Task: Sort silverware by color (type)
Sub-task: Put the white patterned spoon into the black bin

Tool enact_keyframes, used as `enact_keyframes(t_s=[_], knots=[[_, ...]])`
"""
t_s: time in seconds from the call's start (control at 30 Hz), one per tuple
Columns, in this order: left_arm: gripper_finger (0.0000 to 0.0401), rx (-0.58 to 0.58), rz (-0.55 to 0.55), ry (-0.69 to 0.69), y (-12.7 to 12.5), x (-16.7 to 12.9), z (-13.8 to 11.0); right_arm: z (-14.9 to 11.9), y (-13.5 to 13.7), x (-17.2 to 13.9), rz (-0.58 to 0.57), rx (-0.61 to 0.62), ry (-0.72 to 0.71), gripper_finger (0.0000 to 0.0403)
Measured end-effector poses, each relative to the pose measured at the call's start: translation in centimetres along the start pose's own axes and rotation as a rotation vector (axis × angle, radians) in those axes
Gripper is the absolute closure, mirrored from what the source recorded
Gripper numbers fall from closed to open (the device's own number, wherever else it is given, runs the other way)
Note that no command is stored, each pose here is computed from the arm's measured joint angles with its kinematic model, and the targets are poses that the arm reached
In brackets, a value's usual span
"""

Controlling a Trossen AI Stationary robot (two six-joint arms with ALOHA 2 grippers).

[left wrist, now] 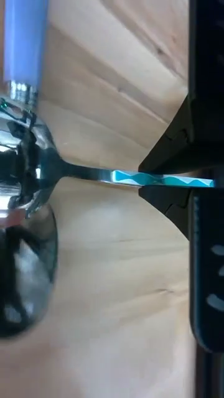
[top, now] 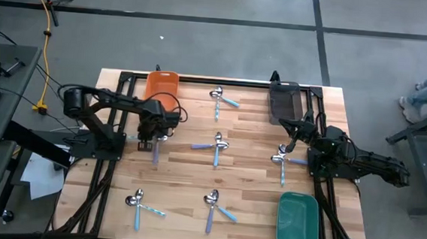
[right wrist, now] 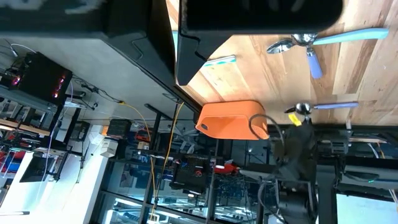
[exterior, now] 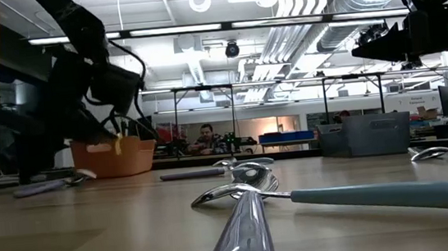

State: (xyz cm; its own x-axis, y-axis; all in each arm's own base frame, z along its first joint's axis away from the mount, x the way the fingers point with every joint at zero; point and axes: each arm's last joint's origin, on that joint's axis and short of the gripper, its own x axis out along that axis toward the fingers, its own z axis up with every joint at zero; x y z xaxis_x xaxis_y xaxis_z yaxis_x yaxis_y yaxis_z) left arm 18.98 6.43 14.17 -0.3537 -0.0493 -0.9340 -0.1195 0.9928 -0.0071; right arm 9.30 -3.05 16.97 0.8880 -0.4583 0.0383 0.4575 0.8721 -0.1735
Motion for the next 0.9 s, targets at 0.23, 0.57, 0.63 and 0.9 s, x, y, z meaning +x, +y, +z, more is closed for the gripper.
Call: enact_keyframes(t_s=[0.23,0.57,0.63,0.9], knots=[[0.0392,-0.058,0.025,-0.174,-0.2,-3.6,-2.1,0.0,0.0,0.0,0.0,0.0,0.0,0.0402],[0.0392,-0.133,-0.055,-0.773,-0.9,-9.0,-3.4,0.0,0.0,0.0,0.0,0.0,0.0,0.0402],[0.0392,-0.138,-0.06,-0.876,-1.3,-9.9,-3.1,0.0,0.0,0.0,0.0,0.0,0.0,0.0402],[0.0392,-0.06,-0.115,-1.253,-2.9,-10.2,-0.6,0.0,0.0,0.0,0.0,-0.001,0.0,0.0402]])
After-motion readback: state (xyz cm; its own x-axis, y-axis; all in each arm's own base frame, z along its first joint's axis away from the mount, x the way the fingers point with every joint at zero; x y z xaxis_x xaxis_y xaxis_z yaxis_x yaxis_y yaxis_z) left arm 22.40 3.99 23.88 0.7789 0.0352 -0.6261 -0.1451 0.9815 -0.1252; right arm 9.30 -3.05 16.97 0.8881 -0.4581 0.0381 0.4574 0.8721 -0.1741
